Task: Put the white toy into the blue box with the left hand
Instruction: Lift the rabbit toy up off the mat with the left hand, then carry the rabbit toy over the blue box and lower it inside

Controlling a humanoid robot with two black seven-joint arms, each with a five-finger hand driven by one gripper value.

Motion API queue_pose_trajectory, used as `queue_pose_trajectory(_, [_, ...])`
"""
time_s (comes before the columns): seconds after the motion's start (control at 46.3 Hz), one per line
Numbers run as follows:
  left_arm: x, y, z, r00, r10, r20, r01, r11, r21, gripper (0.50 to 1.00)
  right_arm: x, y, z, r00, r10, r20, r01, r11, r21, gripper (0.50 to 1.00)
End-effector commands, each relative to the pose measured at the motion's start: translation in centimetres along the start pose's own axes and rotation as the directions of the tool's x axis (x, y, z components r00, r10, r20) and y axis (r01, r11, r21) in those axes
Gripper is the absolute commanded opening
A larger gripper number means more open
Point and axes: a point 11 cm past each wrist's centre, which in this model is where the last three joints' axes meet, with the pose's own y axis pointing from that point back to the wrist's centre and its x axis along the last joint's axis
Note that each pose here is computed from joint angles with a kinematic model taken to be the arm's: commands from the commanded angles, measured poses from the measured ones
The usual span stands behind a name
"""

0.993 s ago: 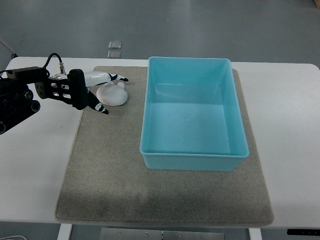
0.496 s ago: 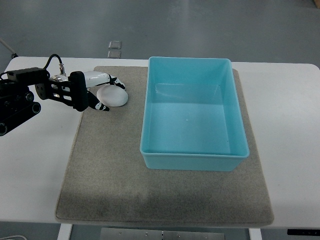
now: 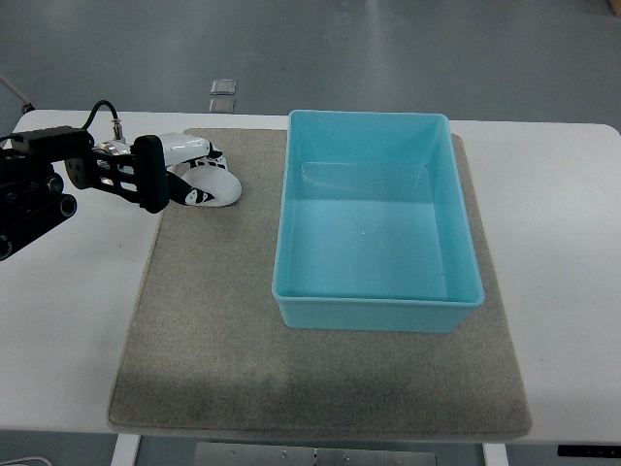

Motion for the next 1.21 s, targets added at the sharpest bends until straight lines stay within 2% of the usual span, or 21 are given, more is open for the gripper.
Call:
queue_pose_trajectory(0.0, [0.3, 0.2, 0.0, 1.000, 0.002, 0.015, -0.002, 1.000, 0.000, 0.500, 0.0, 0.0, 0.0, 1.000, 0.000, 0.000, 0.000, 1.000, 0.000, 0.936])
queue_pose_trajectory(0.173, [2.3, 0.9, -0.4, 0.999, 0.033, 0.032, -0.034, 0.999, 0.012, 0.500, 0.0, 0.0, 0.0, 1.000, 0.000, 0.000, 0.000, 1.000, 0.000, 0.936])
queue_pose_trajectory(0.54, [8.2, 4.4, -0.6, 0.988, 0.136, 0.078, -0.137, 0.990, 0.012, 0.500, 0.0, 0.0, 0.0, 1.000, 0.000, 0.000, 0.000, 1.000, 0.000, 0.936])
queue_pose_trajectory(0.755, [11.2, 5.3, -0.1, 0.976, 0.192, 0.104, -0.193, 0.981, 0.002, 0.500, 0.0, 0.0, 0.0, 1.000, 0.000, 0.000, 0.000, 1.000, 0.000, 0.936])
queue_pose_trajectory(1.187, [17.1, 6.5, 4.4, 0.957, 0.248, 0.151, -0.236, 0.967, -0.096, 0.500, 0.0, 0.0, 0.0, 1.000, 0.000, 0.000, 0.000, 1.000, 0.000, 0.936])
